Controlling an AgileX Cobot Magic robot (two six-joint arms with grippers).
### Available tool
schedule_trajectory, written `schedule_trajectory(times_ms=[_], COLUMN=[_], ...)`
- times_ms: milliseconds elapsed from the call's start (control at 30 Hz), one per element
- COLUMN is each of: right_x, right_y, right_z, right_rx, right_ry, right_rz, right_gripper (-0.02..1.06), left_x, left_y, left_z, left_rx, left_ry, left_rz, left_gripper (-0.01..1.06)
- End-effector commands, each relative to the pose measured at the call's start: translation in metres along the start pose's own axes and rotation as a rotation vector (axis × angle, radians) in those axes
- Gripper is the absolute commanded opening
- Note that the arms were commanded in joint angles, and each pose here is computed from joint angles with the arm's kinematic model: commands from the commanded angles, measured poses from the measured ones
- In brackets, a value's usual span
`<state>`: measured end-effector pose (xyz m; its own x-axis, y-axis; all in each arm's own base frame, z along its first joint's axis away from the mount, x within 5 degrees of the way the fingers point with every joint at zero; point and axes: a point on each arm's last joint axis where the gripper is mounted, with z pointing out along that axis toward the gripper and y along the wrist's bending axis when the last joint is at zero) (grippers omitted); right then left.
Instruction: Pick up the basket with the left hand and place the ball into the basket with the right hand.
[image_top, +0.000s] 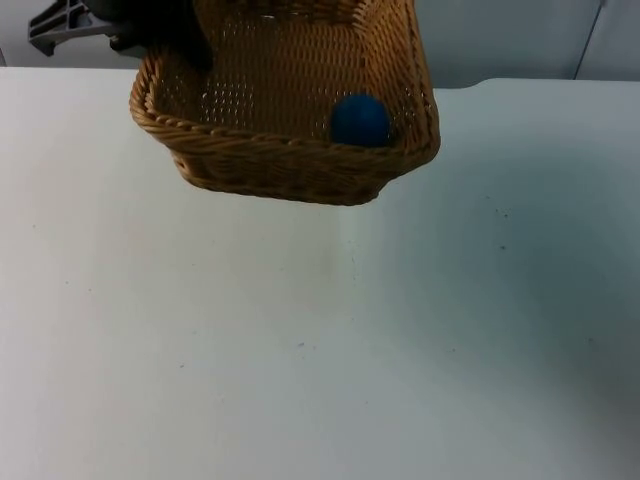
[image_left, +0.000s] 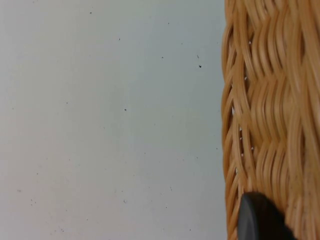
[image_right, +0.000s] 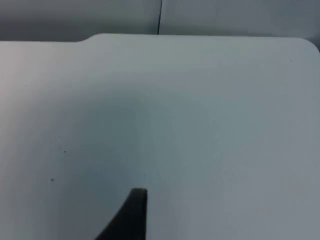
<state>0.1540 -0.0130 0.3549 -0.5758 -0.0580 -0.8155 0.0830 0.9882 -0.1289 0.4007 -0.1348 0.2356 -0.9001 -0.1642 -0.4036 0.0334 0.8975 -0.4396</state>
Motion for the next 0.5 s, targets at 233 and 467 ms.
schedule_trajectory(times_ms=[233,467], right_x=[-0.002,-0.003], right_y=[0.000,0.007], right_z=[0.003,0.014], right_rx=[0.010,0.000], right_ry=[-0.013,0.016], right_rz=[-0.013,-0.077], right_gripper=[1.03,1.03], left_x=[0.014,0.038], left_y=[0.016,0.039], left_z=[0.020,0.064], left_rx=[0.026,0.007], left_ry=[-0.125,-0.046], left_rz=[-0.078,-0.117], left_gripper=[0.00,0.00])
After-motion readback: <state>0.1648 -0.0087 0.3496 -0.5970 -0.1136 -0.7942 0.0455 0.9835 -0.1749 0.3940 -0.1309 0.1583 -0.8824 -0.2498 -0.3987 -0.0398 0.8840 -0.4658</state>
